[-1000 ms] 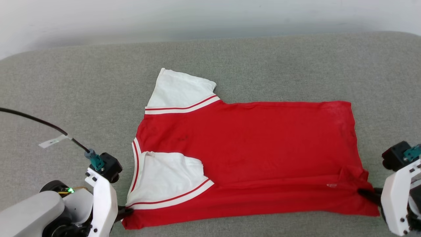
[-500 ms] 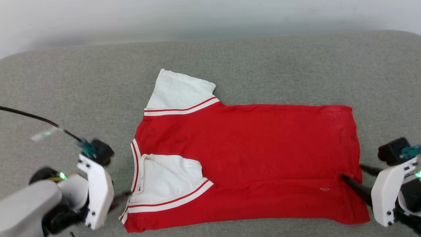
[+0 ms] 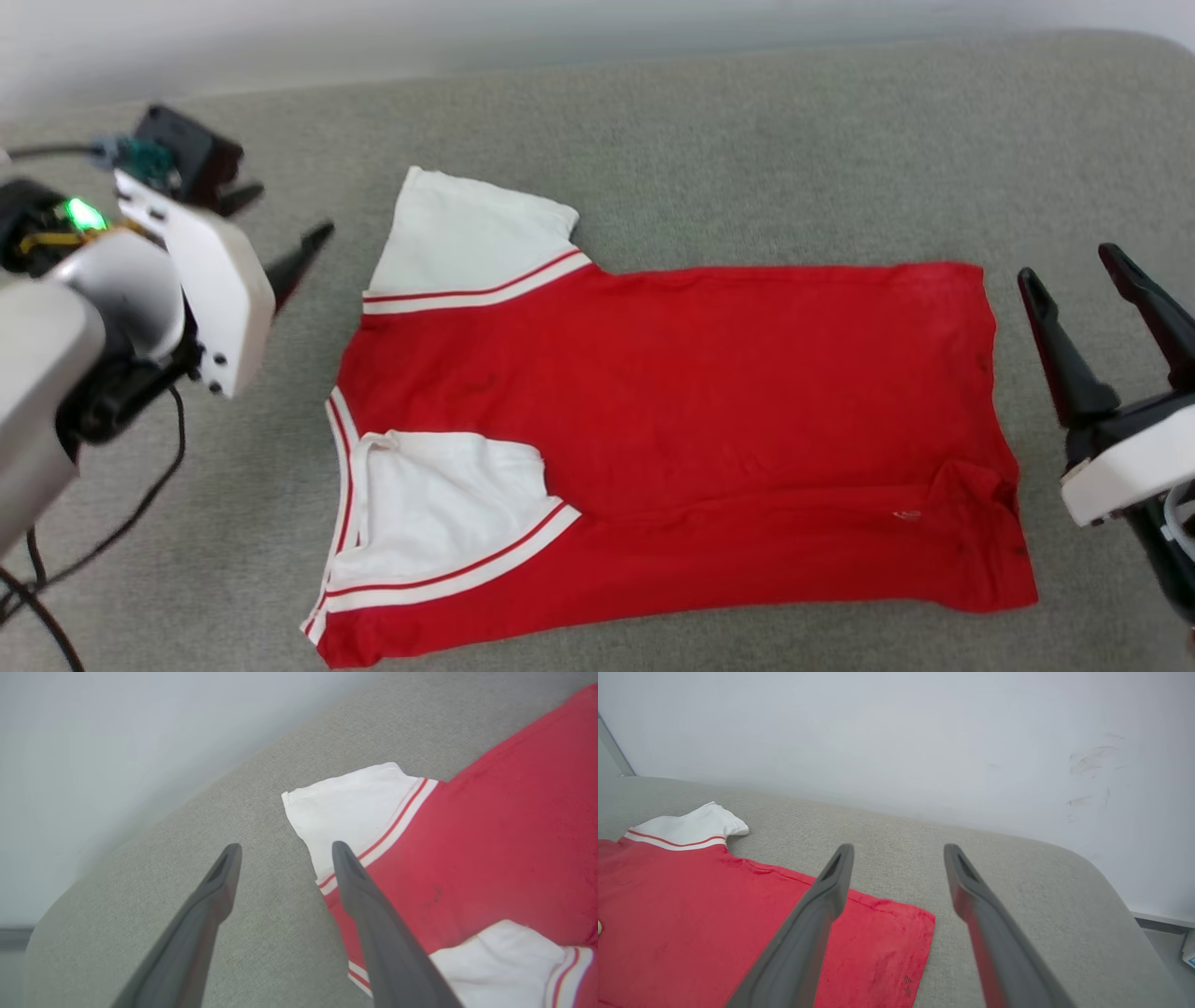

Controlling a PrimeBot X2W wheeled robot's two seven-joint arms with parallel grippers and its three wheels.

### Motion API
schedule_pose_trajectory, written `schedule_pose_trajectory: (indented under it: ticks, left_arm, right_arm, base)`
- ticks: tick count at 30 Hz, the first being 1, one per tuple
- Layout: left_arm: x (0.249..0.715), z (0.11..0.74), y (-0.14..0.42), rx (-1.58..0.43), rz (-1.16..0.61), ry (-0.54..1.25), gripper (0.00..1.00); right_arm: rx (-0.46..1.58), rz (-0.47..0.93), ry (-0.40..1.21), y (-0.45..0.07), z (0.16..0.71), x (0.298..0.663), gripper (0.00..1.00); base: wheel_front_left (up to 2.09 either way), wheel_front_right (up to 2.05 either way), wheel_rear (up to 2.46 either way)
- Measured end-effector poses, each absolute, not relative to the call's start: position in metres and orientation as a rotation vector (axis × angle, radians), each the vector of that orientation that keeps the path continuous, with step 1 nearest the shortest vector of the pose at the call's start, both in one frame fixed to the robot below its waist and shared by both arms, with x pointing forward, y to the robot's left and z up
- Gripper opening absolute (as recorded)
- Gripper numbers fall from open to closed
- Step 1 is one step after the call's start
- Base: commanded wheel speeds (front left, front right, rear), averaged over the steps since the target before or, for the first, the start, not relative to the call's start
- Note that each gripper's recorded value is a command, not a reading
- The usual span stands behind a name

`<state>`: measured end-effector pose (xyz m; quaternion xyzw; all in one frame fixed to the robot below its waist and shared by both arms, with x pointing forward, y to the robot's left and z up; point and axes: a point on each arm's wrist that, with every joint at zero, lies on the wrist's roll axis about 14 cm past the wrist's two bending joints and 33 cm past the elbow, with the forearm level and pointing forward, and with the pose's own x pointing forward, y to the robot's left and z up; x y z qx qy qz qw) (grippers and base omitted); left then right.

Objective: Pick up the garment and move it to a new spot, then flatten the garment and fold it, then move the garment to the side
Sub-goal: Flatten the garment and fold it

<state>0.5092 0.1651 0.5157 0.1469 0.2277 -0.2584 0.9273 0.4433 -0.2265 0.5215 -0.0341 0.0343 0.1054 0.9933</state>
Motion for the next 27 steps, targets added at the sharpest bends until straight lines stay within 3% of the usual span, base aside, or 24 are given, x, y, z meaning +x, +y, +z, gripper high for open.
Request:
schedule_pose_trajectory:
  ticks: [6, 10, 20, 27]
  left_arm:
    - [0.560, 0.516, 0.159, 0.311, -0.501, 0.473, 1.00]
    - [0.587, 0.505, 0.144, 0.282, -0.531, 0.533, 1.00]
    - [0.618, 0.436, 0.128, 0.251, -0.578, 0.915, 1.00]
    - [0.615, 0.366, 0.123, 0.316, -0.604, 1.166, 1.00]
  right_arm:
    - [-0.096, 0.163, -0.032, -0.216, 0.523, 0.436, 1.00]
    - [-0.070, 0.112, -0.018, -0.215, 0.508, 0.427, 1.00]
    - [-0.082, 0.082, 0.064, -0.214, 0.470, 0.435, 1.00]
    - [-0.095, 0.060, 0.136, -0.223, 0.437, 0.444, 1.00]
  base:
    - [0.00, 0.00, 0.00]
    - [0.00, 0.00, 0.00]
    - [0.00, 0.00, 0.00]
    - [0.00, 0.00, 0.00]
